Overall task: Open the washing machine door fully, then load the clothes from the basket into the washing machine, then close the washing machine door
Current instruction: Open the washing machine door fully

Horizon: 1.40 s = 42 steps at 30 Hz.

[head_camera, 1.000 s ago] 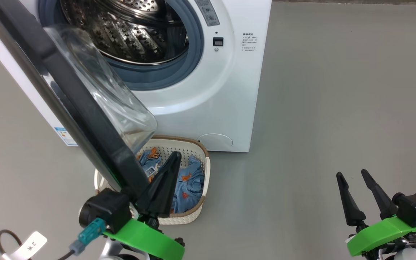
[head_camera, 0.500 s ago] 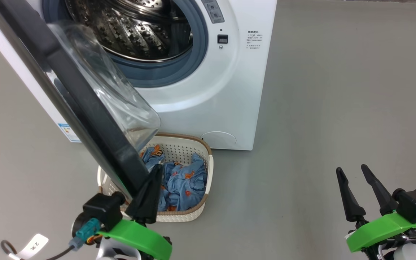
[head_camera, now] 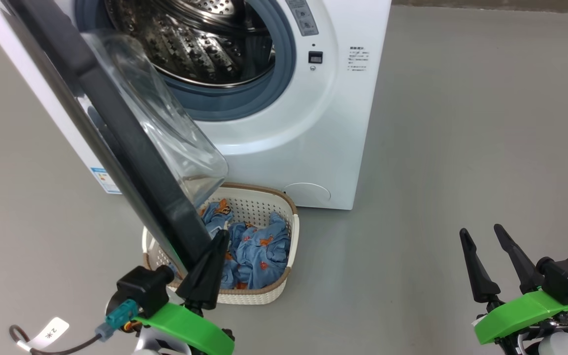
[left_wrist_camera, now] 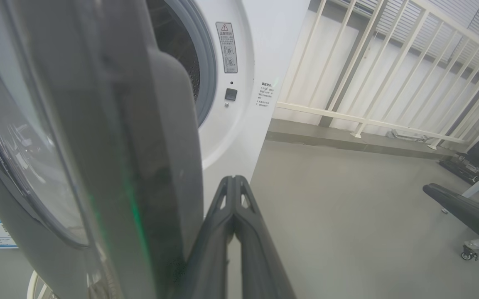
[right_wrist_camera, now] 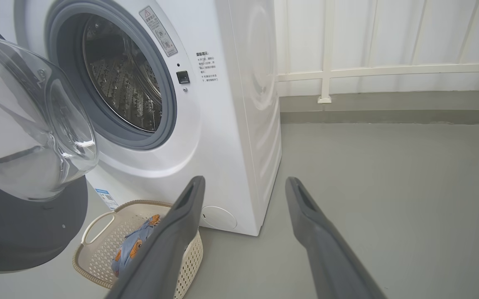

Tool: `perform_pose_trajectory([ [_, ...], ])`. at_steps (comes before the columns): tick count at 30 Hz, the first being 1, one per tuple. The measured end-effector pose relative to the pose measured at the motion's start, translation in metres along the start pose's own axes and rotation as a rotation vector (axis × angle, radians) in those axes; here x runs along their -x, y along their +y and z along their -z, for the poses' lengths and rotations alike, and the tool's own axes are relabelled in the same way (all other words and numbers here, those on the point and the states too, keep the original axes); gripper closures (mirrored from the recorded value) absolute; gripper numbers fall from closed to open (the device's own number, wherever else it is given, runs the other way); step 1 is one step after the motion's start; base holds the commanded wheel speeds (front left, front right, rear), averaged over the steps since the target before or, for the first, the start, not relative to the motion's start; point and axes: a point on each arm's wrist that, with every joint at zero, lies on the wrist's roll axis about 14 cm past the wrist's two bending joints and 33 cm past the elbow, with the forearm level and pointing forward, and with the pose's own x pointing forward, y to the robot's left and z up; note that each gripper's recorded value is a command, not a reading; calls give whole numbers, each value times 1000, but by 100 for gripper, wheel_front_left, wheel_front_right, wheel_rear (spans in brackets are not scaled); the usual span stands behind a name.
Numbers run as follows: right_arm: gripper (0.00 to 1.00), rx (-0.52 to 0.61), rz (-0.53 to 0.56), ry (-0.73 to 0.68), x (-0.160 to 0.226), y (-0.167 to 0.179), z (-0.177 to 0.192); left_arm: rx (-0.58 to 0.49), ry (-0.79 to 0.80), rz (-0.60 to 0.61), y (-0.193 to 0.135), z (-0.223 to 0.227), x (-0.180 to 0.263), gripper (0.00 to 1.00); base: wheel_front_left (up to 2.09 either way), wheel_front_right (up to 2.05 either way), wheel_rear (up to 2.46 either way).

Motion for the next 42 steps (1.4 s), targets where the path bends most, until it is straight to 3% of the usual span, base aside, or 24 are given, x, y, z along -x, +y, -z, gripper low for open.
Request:
perform_pose_trajectory([
  [21, 0, 19, -112, 10, -19, 33, 1, -4, -30, -96, 29, -6, 25, 100, 0, 0, 0],
  [42, 0, 20, -208, 30, -36, 65, 9, -25, -101, -326, 87, -29, 70, 100, 0, 0, 0],
])
